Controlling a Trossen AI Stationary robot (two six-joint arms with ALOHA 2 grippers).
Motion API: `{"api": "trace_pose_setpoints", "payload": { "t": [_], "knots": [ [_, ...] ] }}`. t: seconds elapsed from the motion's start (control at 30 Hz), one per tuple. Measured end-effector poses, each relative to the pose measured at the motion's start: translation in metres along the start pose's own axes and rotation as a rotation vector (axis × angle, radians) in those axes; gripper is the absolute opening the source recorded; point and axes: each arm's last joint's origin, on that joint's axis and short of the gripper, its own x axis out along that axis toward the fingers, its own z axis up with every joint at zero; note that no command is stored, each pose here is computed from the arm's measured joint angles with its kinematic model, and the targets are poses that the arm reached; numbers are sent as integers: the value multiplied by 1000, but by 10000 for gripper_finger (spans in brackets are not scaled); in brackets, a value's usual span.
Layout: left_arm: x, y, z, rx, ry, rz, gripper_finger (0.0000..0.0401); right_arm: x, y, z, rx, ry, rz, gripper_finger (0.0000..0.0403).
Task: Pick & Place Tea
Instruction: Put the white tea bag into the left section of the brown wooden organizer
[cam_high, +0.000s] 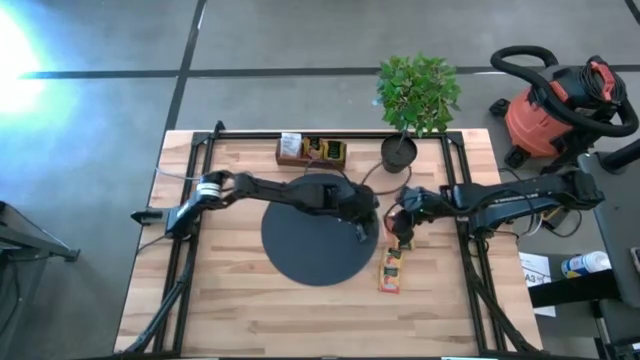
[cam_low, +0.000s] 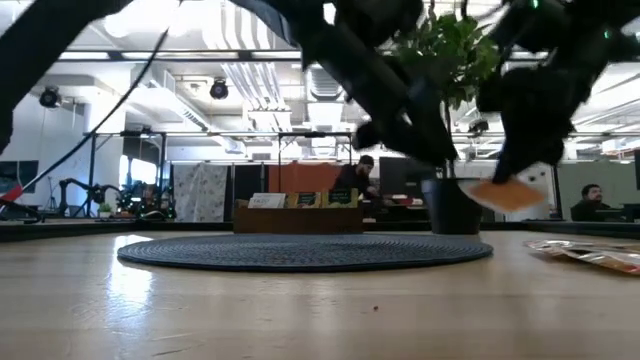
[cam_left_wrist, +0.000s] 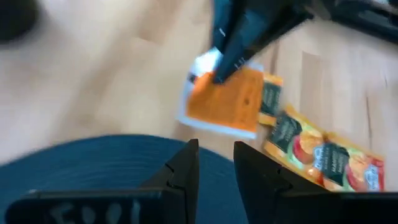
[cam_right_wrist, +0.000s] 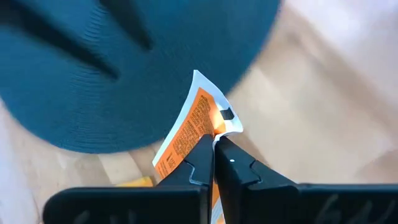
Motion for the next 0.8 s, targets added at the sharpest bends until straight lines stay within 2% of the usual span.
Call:
{"api": "trace_pose_setpoints", "payload": {
  "t": [0.07, 0.2, 0.33, 0.43, 0.67, 0.8],
  "knots": [
    [-19, 2, 6, 6, -27, 28, 96, -10, 7, 7, -84, -27, 1, 9],
    [-57, 16, 21, -20, -78, -4, 96, -29, 24, 21, -270, -79, -20, 9],
    [-83, 36, 25, -65, -79, -176, 96, -43, 45, 36, -408, -133, -39, 9],
    [-97, 46, 26, -97, -70, -294, 96, -48, 60, 50, -436, -162, -36, 9],
    [-106, 44, 26, -101, -113, -321, 96, -36, 80, 70, -481, -124, -66, 8],
    [-108, 43, 27, -104, -112, -298, 96, -31, 87, 75, -491, -88, -85, 8]
  ]
}}
